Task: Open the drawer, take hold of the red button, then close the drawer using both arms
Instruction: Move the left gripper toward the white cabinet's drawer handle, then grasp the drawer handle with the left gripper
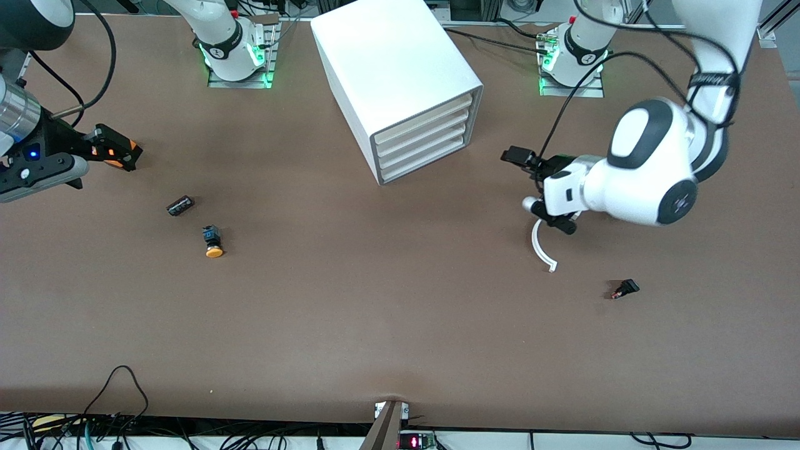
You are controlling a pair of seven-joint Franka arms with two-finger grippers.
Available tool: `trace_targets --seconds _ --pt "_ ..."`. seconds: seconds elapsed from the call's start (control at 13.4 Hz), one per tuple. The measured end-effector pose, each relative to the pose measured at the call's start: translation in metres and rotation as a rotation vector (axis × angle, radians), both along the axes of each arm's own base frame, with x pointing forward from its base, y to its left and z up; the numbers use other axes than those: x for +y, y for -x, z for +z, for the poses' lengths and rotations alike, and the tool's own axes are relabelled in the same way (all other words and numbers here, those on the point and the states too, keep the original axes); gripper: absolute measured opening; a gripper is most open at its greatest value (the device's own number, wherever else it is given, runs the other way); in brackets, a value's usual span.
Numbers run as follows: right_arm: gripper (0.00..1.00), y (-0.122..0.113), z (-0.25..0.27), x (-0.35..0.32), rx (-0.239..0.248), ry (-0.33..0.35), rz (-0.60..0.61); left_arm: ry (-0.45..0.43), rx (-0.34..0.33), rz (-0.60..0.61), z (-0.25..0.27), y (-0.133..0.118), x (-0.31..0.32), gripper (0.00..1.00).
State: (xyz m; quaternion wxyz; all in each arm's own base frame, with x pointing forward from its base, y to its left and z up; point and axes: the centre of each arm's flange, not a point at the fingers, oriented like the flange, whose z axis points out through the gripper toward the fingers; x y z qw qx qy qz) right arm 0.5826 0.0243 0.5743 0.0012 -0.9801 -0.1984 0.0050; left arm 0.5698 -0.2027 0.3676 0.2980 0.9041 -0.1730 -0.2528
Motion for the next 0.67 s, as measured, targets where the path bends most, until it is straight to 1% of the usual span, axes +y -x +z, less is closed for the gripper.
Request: trace_targets --seconds 0.15,0.3,0.45,0.52,0.6,0.67 --pt "1.0 0.0 0.0 0.0 0.0 0.0 0.0 0.054 0.043 -0.002 -0.024 -0.001 -0.004 1.0" --pt "1.0 -0.001 0.001 0.0 -0.002 0.0 0.0 0.151 0.077 -0.009 -0.042 0.001 -0.013 0.99" --pt "1.0 -0.001 0.001 0.0 -0.003 0.0 0.0 0.263 0.123 -0.022 -0.071 0.009 -0.024 0.95" --pt "1.0 -0.001 0.001 0.0 -0.004 0.0 0.0 0.319 0.139 -0.036 -0.088 0.015 -0.03 0.88" --pt "1.0 -0.001 0.001 0.0 -0.004 0.0 0.0 0.372 0.147 -0.052 -0.105 0.021 -0.035 0.88" --pt "1.0 -0.001 0.001 0.0 -0.004 0.0 0.0 0.429 0.15 -0.066 -0.121 0.027 -0.04 0.81"
